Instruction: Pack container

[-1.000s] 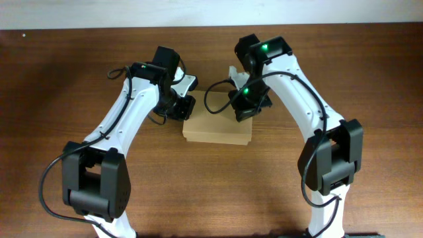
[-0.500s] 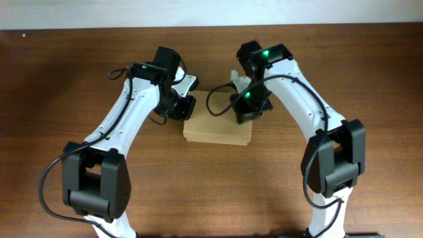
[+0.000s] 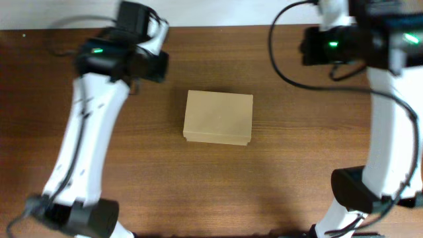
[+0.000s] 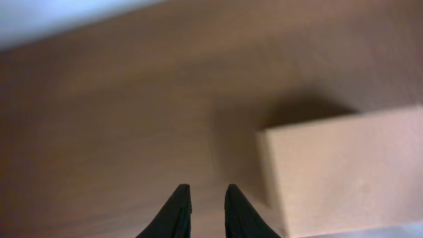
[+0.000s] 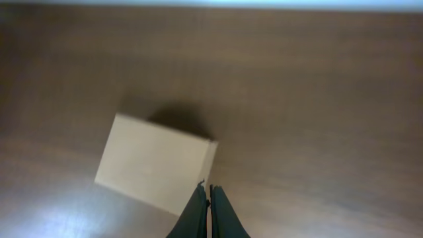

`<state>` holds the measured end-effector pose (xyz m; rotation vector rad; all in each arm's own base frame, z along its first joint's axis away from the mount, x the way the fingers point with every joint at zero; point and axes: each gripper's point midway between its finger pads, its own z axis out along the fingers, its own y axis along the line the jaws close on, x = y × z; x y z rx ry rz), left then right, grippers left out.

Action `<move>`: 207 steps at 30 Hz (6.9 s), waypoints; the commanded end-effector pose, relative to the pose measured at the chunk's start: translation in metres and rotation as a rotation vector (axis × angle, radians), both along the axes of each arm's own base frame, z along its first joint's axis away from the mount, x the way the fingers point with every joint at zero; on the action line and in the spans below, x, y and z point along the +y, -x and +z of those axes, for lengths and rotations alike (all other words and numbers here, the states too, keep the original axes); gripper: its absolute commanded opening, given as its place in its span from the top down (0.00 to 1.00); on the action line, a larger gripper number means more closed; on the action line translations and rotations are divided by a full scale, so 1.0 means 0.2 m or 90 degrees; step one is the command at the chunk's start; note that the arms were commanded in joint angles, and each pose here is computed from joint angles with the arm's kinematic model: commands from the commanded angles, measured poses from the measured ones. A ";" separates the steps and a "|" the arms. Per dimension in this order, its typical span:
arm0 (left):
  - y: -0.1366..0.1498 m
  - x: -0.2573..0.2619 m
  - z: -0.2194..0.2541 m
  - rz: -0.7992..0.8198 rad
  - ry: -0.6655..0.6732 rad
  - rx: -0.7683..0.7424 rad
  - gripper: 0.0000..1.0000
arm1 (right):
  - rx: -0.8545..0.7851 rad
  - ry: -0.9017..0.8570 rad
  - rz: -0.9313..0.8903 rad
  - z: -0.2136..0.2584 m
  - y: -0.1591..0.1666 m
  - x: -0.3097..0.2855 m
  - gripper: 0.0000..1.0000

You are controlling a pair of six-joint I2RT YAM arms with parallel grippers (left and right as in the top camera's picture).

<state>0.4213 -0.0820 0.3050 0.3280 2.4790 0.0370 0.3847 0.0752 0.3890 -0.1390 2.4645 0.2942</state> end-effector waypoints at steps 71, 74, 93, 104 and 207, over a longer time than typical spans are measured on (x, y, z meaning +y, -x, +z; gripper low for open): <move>0.99 0.53 -0.36 0.159 -0.122 -0.057 0.01 | -0.398 0.043 -0.258 -0.43 1.02 -0.49 0.01; 0.99 0.53 -0.37 0.158 -0.123 -0.057 0.01 | -0.379 0.047 -0.263 -0.68 0.97 -0.50 0.01; 0.99 0.53 -0.36 0.158 -0.123 -0.057 0.01 | -0.365 0.048 -0.261 -1.31 0.81 -0.52 0.01; 0.99 0.53 -0.36 0.158 -0.123 -0.057 0.01 | -0.364 0.049 -0.261 -1.31 0.81 -0.52 0.01; 0.93 0.72 -0.71 0.280 -0.054 -0.564 0.01 | -0.364 0.049 -0.261 -1.31 0.81 -0.52 0.01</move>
